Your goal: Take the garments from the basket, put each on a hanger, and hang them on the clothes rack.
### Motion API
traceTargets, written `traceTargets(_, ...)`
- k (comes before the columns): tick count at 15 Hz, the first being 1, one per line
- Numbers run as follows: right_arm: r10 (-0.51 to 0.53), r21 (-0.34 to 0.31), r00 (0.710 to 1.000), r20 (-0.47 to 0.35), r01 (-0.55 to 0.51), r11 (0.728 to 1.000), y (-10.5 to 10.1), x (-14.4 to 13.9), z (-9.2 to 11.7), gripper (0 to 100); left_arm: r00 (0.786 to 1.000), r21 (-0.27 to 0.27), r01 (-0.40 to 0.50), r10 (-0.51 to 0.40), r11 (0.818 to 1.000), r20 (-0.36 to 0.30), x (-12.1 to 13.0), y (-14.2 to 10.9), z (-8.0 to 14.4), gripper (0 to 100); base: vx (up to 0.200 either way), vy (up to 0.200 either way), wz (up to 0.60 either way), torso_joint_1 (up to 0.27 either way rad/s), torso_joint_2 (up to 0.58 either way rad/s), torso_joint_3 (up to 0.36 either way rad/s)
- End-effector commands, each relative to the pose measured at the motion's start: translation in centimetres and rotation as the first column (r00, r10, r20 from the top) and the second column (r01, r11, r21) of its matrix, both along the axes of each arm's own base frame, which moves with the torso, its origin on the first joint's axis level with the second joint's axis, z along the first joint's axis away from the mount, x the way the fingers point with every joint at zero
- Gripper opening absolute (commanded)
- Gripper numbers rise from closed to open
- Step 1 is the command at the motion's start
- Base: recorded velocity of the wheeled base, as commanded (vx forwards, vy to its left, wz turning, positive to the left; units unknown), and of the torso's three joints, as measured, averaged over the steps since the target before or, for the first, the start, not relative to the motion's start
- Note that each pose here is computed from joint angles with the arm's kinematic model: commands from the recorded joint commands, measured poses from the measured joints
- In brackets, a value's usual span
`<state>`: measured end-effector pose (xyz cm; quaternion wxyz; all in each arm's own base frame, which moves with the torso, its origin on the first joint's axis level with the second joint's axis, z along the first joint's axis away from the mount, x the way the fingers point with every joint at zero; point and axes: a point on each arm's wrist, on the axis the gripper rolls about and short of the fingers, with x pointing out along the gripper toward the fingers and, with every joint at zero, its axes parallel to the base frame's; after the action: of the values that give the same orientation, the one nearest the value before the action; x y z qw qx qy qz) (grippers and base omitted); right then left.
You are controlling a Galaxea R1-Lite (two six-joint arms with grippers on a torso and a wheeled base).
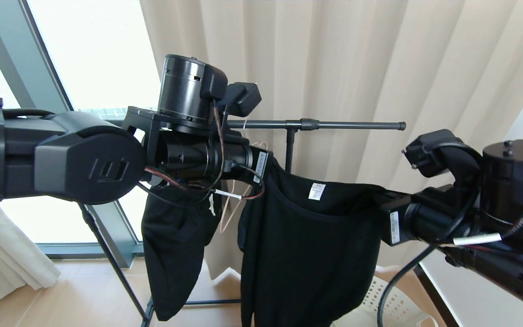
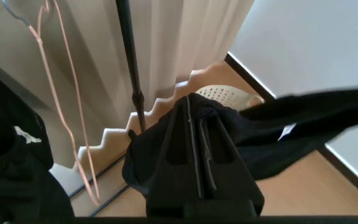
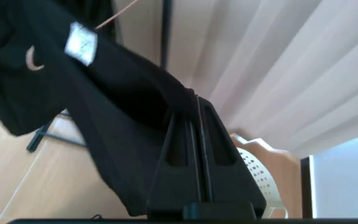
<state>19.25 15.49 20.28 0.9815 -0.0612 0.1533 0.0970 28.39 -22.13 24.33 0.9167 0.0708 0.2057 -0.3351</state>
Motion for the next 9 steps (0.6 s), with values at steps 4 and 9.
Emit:
traceTargets(4,-0.067,0.004,0.997,0.024,0.067,0.998,1.4,4.4,0.8,0,0.998,0.117,0.008,-0.001,0.993,-0.063,-3.2,1.1,-2.1,0,0.000,0.000,0.00,0.000,0.00,0.000)
traceTargets(9,-0.093,0.033,0.994,0.056,0.091,0.995,2.3,7.0,1.7,0,0.991,0.167,0.071,-0.050,0.983,-0.127,-6.1,1.3,-4.2,0,0.000,0.000,0.00,0.000,0.00,0.000)
